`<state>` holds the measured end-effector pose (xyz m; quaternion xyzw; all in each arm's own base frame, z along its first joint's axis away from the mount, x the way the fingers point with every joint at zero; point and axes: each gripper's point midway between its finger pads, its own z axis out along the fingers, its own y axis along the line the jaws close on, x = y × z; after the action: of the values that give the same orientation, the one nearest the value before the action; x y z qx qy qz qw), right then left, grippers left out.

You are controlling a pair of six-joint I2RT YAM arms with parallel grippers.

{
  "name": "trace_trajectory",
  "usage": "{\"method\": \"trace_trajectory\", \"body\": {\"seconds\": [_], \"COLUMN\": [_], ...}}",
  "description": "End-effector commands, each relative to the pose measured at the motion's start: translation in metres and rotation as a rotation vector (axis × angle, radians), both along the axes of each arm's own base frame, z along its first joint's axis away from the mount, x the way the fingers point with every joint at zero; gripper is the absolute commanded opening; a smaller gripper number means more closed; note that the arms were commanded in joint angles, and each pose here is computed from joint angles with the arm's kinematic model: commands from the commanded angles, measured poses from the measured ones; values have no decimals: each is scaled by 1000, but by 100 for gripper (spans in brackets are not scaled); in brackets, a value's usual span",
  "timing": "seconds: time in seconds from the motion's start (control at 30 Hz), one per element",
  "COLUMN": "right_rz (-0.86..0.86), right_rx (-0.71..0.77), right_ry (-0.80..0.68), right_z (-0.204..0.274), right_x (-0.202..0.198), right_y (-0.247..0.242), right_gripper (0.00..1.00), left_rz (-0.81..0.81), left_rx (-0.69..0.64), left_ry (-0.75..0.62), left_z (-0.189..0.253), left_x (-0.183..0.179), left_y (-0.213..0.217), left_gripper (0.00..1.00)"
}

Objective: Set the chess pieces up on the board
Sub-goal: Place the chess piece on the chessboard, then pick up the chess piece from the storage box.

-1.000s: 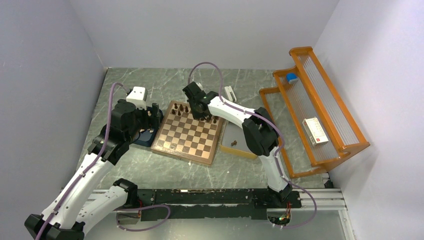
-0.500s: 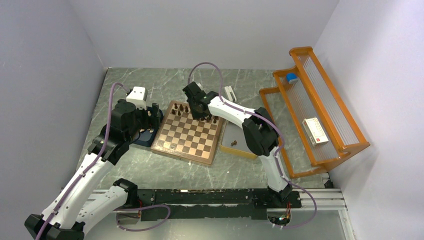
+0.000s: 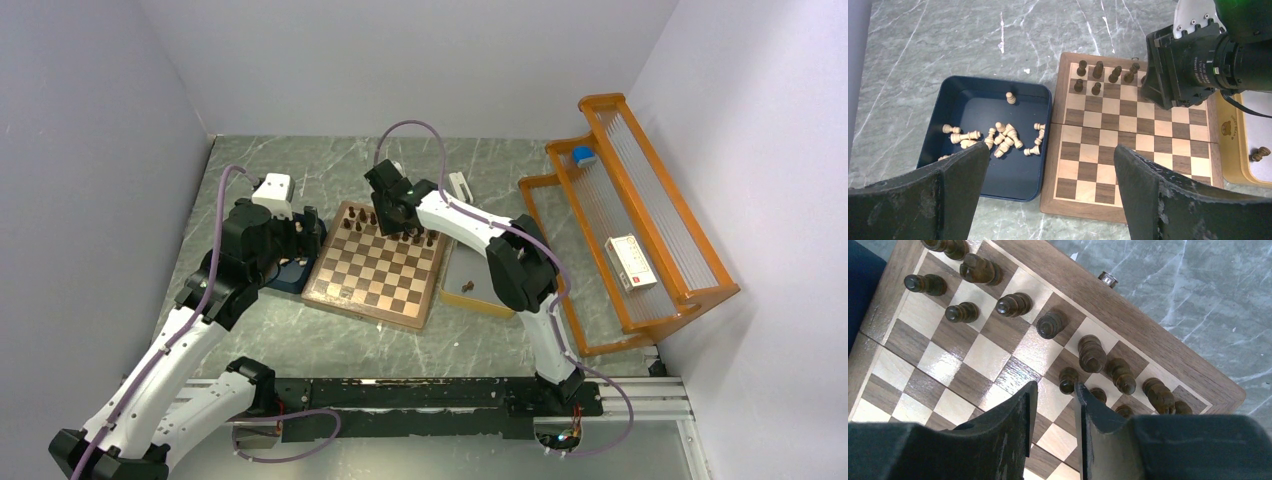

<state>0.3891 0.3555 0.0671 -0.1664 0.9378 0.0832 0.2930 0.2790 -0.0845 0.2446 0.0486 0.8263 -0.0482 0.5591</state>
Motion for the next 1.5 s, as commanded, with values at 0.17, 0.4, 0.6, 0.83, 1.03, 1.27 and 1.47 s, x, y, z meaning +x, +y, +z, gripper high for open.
{"method": "trace_trajectory", "body": {"seconds": [0.17,0.4,0.6,0.83,1.03,1.27,1.47], "right_rz": [0,-3,-15,-109,-176,-193,-113], "right_rx": [96,122,114,-44,-188,-277,-383], "right_ry": [-73,-121,-131,-136,-113,-162,-167], "right_z": [63,93,100,81,63,58,47], "right_x": [-1,-21,-44,-55,-67,-67,-70], "right_y": [0,-23,-51,-126,-182,-220,-235], "right_gripper": [38,41,41,42,42,43,44], "left_rz": [-17,-24,-51,-68,-185,-201,-173], "left_rx": [3,-11,-37,-58,-66,-27,-48], "left_ry": [-8,19,42,84,167,185,109], "left_z": [-1,-8,-12,-27,-51,-48,-36], "left_x": [0,0,0,-2,-8,-6,-15], "left_y": [-3,-7,-16,-22,-42,-42,-32], "left_gripper": [99,99,99,99,99,99,99]}}
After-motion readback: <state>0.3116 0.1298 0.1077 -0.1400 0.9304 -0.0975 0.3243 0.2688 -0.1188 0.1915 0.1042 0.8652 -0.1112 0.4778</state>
